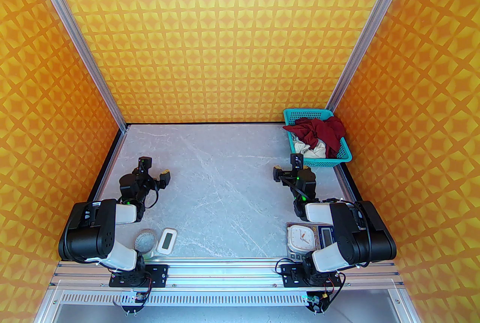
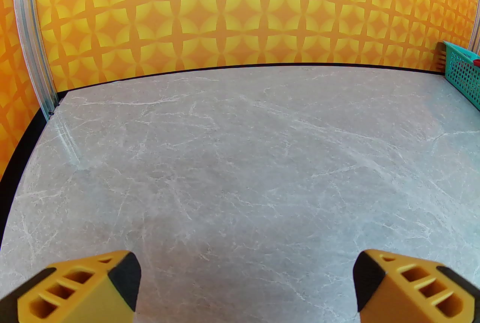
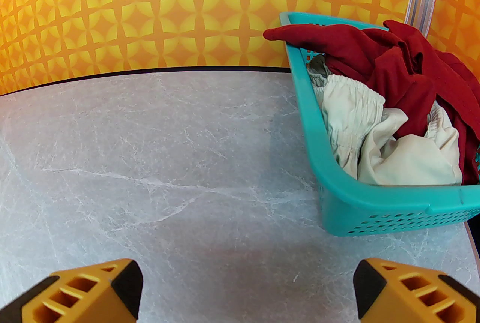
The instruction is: Fold and stack the mixed laundry pile
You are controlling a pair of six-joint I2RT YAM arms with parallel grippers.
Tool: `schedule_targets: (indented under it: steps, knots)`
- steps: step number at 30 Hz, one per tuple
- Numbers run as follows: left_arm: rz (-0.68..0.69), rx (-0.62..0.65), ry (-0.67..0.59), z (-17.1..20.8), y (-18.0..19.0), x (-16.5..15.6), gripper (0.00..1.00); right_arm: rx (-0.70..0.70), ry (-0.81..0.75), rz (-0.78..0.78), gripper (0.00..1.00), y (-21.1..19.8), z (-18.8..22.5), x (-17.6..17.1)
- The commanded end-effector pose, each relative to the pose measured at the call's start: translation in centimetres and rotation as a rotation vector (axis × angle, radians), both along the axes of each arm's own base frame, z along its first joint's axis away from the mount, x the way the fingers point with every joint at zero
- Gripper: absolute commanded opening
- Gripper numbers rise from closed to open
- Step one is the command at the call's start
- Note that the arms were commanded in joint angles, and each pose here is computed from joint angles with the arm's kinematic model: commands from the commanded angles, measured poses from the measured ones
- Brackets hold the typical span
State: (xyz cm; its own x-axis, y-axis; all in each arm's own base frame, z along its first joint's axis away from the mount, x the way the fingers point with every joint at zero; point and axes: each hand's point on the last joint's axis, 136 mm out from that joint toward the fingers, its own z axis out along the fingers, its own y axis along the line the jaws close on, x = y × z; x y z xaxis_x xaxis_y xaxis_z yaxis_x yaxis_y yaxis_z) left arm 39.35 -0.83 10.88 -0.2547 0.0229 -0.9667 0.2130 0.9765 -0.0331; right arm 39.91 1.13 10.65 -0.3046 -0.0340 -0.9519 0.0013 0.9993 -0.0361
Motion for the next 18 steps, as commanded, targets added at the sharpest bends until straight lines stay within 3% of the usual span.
schedule_targets:
  steps: [1, 18]
  knots:
    - [0.011, 0.004, -0.018, 0.42, 0.26, 0.18, 0.99, -0.006, -0.004, 0.023, 0.99, 0.43, 0.35, 0.30]
    - [0.013, -0.001, -0.015, 0.33, 0.30, 0.18, 0.99, -0.005, -0.004, 0.022, 0.99, 0.42, 0.32, 0.26]
